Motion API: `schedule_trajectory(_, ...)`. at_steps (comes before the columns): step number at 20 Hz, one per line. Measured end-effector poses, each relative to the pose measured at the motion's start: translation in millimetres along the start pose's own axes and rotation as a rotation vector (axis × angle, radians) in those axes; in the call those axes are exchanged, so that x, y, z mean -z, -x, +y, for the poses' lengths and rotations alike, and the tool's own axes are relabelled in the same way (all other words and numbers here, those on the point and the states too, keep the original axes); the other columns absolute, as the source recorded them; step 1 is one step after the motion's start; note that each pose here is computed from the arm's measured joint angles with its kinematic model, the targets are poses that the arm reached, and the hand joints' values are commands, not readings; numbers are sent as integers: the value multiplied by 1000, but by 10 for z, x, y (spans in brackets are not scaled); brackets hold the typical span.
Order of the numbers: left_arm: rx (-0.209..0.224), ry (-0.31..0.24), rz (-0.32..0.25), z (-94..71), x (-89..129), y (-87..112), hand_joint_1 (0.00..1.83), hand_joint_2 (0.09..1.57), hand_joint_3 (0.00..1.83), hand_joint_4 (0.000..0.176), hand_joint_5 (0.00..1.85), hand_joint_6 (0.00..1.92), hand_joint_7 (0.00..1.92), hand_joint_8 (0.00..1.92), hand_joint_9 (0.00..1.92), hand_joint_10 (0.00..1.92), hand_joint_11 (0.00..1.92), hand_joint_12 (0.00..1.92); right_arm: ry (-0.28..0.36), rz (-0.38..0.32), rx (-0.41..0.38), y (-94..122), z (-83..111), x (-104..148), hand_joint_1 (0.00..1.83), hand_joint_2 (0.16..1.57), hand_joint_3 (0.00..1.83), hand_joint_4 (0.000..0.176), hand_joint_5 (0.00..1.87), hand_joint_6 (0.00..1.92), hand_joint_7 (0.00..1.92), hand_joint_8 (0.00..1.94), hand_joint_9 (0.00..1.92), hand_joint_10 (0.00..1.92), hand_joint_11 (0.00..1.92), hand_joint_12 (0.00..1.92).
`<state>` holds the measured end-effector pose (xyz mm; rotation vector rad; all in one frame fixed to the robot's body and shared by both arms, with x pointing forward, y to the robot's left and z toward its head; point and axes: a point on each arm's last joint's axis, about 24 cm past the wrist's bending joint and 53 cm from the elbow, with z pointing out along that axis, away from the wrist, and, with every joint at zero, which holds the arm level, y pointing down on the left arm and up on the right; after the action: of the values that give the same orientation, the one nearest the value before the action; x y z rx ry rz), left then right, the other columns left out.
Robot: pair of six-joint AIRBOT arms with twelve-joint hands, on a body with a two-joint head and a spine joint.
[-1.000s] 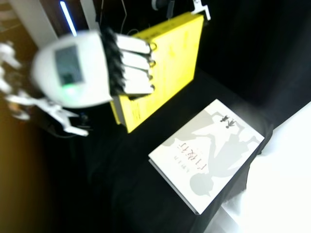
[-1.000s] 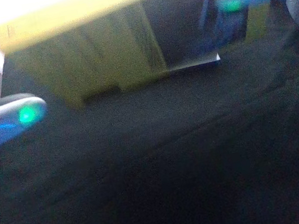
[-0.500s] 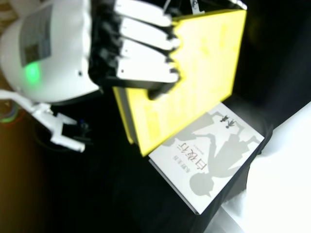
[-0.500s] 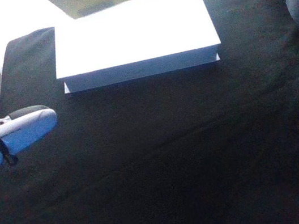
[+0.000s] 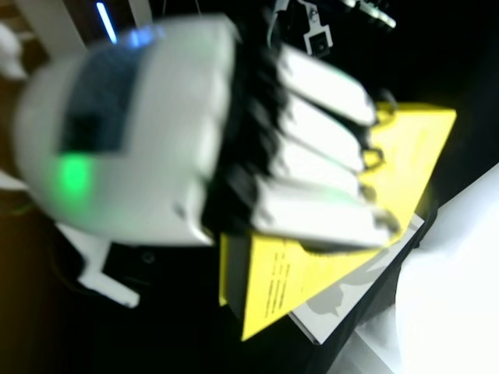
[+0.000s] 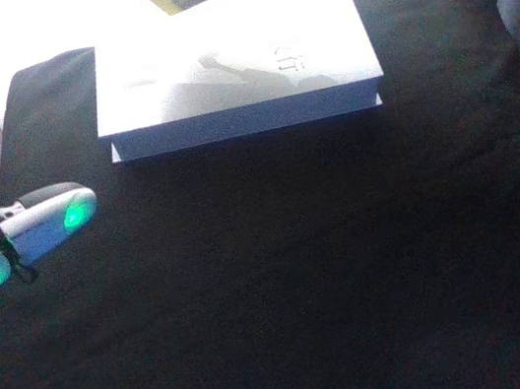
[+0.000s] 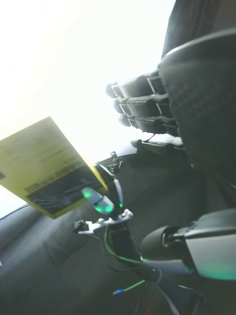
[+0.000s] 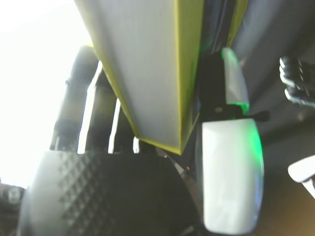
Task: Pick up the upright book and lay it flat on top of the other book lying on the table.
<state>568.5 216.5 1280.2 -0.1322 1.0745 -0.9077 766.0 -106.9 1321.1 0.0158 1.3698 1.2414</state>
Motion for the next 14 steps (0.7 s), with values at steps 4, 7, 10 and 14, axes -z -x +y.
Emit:
schedule_trajectory(4, 0, -6, -6, -16, 0, 14, 520, 1008, 31, 176, 0, 0, 0, 0, 0, 0, 0, 0, -41, 46, -20, -291, -223, 49, 1284, 1132, 3, 0, 786, 1089, 1094, 961, 1011, 1261, 719, 1768)
schedule_trajectory(7, 3, -5, -11, -19, 4, 22, 468, 1023, 27, 174, 0, 0, 0, 0, 0, 0, 0, 0, -105, 68, -52, -429, -529, 192, 1373, 1137, 0, 0, 764, 1044, 1037, 942, 936, 1385, 672, 1719)
schedule_trajectory(10, 4, -9, -10, -32, 5, 20, 483, 1034, 27, 176, 0, 0, 0, 0, 0, 0, 0, 0, -138, 91, -71, -556, -664, 273, 1190, 1250, 12, 0, 688, 1390, 764, 1432, 987, 1662, 785, 1908)
schedule_trajectory(14, 3, 4, -13, -1, 12, 26, 486, 1063, 26, 176, 0, 0, 0, 0, 0, 0, 0, 0, -140, 120, -103, -778, -733, 346, 1207, 1254, 2, 0, 666, 1170, 799, 1565, 800, 1763, 625, 1921)
